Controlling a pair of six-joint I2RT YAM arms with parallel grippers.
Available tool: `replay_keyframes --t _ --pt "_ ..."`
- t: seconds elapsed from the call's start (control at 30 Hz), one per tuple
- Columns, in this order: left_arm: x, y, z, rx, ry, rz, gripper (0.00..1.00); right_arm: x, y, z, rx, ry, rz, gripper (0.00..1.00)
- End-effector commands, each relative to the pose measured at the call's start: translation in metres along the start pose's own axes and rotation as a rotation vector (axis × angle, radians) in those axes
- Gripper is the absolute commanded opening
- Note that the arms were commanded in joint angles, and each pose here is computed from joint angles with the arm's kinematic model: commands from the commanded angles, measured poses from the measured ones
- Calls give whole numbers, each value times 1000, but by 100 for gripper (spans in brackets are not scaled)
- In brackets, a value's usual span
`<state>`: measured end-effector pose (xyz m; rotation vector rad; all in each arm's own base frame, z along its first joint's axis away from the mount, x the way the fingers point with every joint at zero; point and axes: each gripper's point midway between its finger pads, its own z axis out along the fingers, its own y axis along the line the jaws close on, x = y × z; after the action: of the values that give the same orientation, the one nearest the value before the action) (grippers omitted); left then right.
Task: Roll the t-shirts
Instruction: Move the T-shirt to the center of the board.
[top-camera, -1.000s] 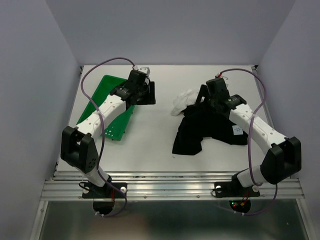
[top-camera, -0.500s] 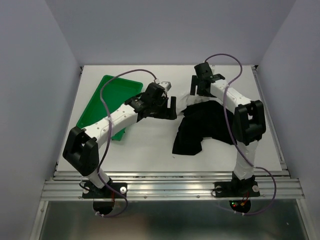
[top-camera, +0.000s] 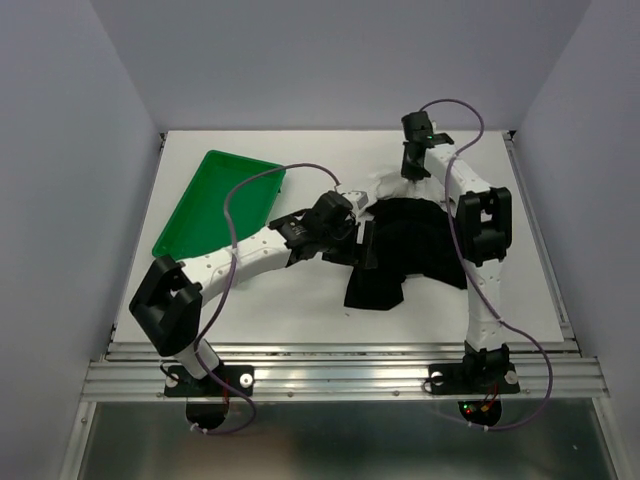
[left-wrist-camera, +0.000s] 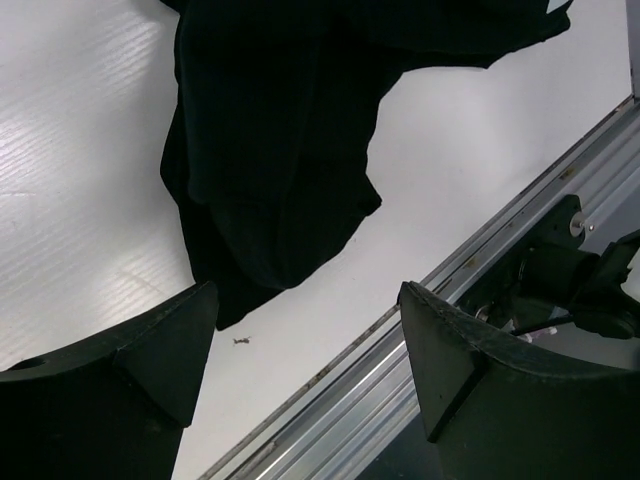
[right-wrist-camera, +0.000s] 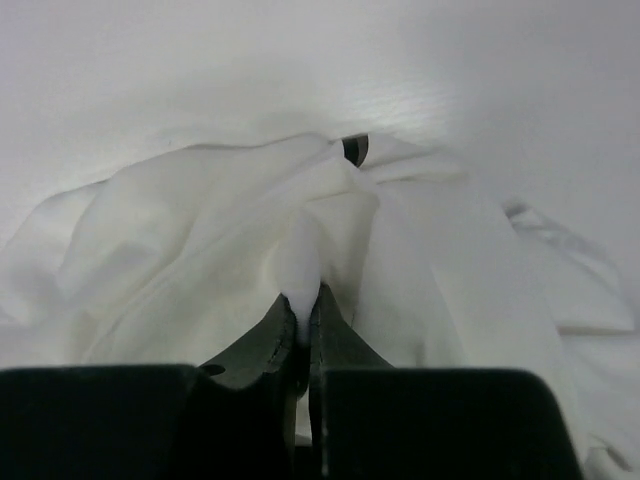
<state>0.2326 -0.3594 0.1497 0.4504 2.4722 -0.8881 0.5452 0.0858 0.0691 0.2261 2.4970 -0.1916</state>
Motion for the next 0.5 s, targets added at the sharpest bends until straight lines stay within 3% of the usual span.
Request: replay_keyframes --t 0.0,0.23,0.47 --pt "0 3 5 7 -10 -11 84 -78 -55 -10 19 -155 184 1" --pt "10 1 38 19 56 -1 85 -153 -137 -27 112 -357 349 1" --pt "18 9 47 -10 76 -2 85 -180 -188 -12 125 -431 505 1"
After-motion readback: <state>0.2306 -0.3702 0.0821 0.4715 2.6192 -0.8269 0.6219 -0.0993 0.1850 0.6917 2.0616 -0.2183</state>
